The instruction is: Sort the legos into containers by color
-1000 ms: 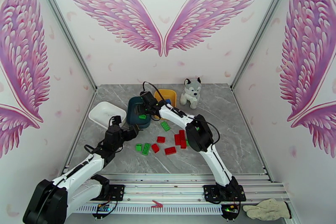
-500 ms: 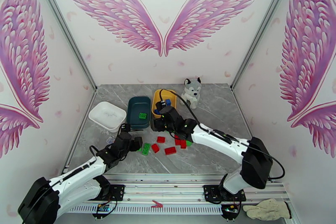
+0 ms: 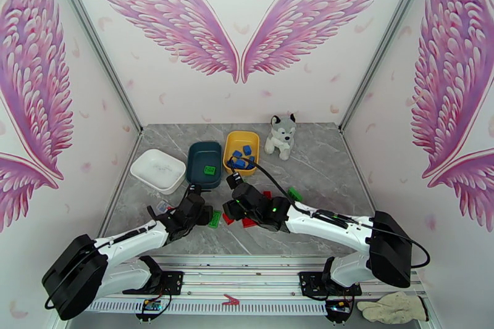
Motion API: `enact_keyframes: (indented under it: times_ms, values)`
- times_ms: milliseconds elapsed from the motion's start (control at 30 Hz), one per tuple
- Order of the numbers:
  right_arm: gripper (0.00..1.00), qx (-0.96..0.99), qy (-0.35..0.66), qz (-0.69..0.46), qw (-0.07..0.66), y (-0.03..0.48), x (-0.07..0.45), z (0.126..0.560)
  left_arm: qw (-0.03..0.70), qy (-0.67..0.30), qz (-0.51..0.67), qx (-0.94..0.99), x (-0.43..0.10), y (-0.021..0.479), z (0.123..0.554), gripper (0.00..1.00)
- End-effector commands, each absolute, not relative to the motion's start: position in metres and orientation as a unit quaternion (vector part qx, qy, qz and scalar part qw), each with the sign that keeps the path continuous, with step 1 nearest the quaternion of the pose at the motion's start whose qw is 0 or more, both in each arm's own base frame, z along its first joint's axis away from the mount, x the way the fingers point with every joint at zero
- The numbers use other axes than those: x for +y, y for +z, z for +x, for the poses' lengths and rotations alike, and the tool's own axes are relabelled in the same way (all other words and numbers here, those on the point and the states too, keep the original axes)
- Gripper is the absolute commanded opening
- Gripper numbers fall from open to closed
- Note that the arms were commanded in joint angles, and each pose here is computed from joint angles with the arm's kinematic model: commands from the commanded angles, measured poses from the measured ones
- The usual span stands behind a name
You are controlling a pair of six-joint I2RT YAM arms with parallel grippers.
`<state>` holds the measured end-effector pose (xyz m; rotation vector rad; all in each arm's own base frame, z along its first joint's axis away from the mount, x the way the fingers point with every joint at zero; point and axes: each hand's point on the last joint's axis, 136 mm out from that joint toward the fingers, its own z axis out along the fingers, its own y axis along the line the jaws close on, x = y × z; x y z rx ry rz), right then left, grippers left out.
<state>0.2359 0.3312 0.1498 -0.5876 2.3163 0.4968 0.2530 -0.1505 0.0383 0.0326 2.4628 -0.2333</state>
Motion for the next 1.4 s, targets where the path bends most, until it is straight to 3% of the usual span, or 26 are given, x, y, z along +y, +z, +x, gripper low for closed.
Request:
enact_keyframes:
  times_ms: [0, 500, 967, 1367]
  values:
    - [0.59, 0.894, 0.184, -0.215, 0.346, 0.146, 0.325, 0.233, 0.33, -0.077, 0.023, 0.941, -0.156, 0.04, 0.26, 0.63]
    - [0.61, 0.888, 0.189, -0.202, 0.366, 0.16, 0.301, 0.224, 0.29, -0.049, 0.05, 0.954, -0.167, 0.028, 0.256, 0.51]
    - [0.61, 0.889, 0.188, -0.207, 0.362, 0.158, 0.298, 0.221, 0.282, -0.002, 0.025, 0.959, -0.154, 0.027, 0.258, 0.51]
    - [0.61, 0.888, 0.189, -0.215, 0.36, 0.158, 0.304, 0.223, 0.274, -0.025, 0.027, 0.961, -0.16, 0.022, 0.248, 0.48]
